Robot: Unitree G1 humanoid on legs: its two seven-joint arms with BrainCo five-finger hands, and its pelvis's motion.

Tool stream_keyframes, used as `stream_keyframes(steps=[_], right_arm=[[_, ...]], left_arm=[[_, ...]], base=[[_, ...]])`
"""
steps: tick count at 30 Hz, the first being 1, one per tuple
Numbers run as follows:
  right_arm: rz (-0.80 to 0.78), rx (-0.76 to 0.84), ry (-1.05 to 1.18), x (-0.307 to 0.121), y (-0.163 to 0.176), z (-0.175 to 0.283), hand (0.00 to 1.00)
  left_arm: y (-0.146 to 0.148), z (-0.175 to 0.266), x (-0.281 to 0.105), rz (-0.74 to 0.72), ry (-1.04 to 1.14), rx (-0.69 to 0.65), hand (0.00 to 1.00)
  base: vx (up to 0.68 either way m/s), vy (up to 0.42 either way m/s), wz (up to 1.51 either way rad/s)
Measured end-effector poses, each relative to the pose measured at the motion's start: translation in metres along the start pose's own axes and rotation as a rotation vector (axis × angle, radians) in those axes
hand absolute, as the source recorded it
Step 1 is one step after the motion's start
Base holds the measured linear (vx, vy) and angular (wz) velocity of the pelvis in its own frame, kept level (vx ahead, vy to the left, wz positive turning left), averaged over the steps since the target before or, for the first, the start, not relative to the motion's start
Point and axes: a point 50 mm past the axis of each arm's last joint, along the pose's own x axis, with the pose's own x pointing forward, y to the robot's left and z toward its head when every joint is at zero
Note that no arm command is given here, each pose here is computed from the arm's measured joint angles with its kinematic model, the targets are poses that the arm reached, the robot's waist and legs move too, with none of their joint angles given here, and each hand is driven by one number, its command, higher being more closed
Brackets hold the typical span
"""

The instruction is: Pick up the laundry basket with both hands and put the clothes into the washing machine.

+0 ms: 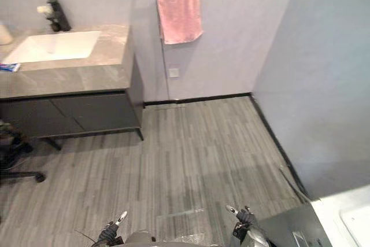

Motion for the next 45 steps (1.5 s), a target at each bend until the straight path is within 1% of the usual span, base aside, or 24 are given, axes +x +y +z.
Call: stream_keyframes(steps=[2,4,7,9,15,20,25,30,34,36,38,45], right_arm=[[0.009,0.017,0.042,-0.001,0.006,-0.011,0.0],[0.046,0.026,0.038,0.0,0.019,-0.01,0.0],[0.052,0.034,0.069,-0.002,0.022,-0.02,0.0],[0.049,0.036,0.096,-0.004,0.022,-0.028,0.0],[0.048,0.016,0.103,-0.005,0.02,-0.03,0.0],[0.059,-0.039,0.101,-0.004,0.022,-0.027,0.0],[0.04,-0.079,0.116,-0.004,0.012,-0.029,0.0],[0.023,-0.071,0.152,-0.009,0.005,-0.042,0.0],[0.05,-0.056,0.116,-0.006,0.009,-0.032,0.0],[0.053,-0.04,0.13,-0.007,0.012,-0.037,0.0],[0.045,-0.022,0.128,-0.007,0.01,-0.036,0.0],[0.032,0.019,0.14,-0.008,0.009,-0.039,0.0]], left_arm=[[0.0,0.004,0.001,-0.007,-0.012,0.029,0.0],[0.006,0.008,0.002,0.001,-0.019,0.064,0.0],[0.009,0.006,0.003,0.001,-0.007,0.1,0.0],[0.01,0.007,0.003,-0.005,-0.01,0.132,0.0],[0.01,0.008,0.004,-0.02,-0.014,0.199,0.0],[0.008,0.009,0.004,-0.028,-0.016,0.214,0.0],[0.002,0.01,0.004,-0.057,-0.022,0.253,0.0],[0.001,0.015,0.005,-0.08,-0.047,0.306,0.0],[0.006,0.017,0.006,-0.076,-0.038,0.314,0.0],[0.019,0.016,0.007,-0.047,-0.025,0.322,0.0],[0.024,0.01,0.005,-0.029,-0.004,0.295,0.0],[0.029,0.0,0.003,-0.016,0.027,0.291,0.0]], base=[[0.08,0.011,0.99],[0.04,0.024,0.53],[0.01,0.036,0.32],[0.0,0.02,0.18],[-0.07,0.031,0.06],[-0.14,0.048,0.03],[-0.12,0.061,0.0],[0.06,0.101,0.43],[0.15,0.094,0.48],[0.15,0.051,0.23],[0.17,0.025,0.1],[0.15,-0.027,0.22]])
